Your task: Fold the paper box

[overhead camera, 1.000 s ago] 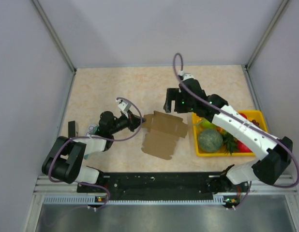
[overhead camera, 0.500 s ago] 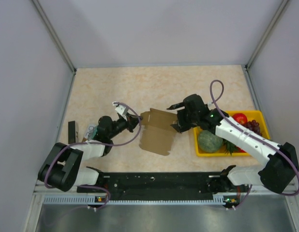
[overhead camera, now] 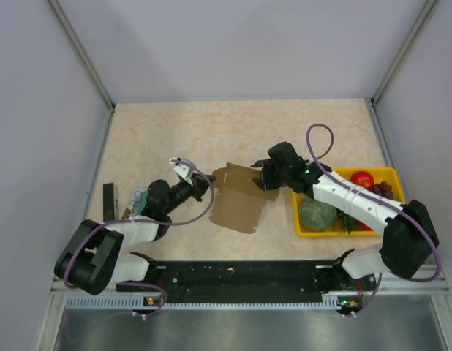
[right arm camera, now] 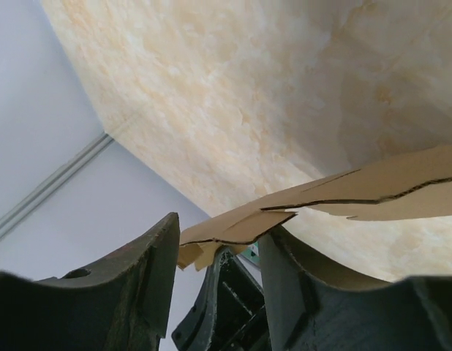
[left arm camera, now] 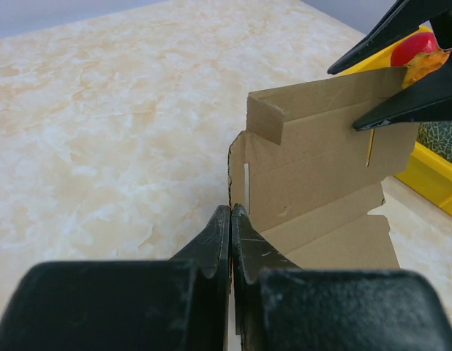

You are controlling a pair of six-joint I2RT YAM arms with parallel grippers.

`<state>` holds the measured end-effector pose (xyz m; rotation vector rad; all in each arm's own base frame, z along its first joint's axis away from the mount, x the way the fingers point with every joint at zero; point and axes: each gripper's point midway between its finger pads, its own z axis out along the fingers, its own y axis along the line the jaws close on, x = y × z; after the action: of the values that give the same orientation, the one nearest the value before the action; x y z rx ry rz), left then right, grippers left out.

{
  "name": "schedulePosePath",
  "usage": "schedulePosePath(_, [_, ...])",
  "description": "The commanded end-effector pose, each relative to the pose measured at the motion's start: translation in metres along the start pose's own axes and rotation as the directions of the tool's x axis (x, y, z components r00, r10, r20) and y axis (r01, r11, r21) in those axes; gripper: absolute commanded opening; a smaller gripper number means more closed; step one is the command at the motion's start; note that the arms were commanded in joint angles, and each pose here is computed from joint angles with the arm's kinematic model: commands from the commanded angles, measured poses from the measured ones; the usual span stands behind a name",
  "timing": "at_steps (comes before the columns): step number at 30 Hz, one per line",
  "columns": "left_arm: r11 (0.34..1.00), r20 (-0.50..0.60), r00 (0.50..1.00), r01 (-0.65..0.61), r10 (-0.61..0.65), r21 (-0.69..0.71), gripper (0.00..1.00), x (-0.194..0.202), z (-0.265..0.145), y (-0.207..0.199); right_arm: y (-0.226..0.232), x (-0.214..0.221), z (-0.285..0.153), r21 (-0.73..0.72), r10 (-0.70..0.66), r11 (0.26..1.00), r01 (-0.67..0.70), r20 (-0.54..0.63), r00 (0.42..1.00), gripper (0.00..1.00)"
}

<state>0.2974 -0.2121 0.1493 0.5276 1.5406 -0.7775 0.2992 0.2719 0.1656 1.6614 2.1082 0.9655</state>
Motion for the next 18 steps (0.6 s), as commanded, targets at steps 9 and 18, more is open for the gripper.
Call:
schedulePosePath(9, [0.997, 0.071, 0.995, -0.074, 0.075, -0.015, 0.00, -0.0188, 0.0017, -0.0002, 0.0376, 0.0105, -0.0063, -0.070, 0.240, 0.968, -0.242, -0.030, 0.970, 0.36])
schedulePosePath(18, [0.996, 0.070, 0.994, -0.079, 0.081, -0.026, 0.00, -0.0180, 0.0014, 0.0007, 0.0369, 0.0136, -0.0010, -0.061, 0.249, 0.966, -0.251, -0.039, 0.968, 0.17])
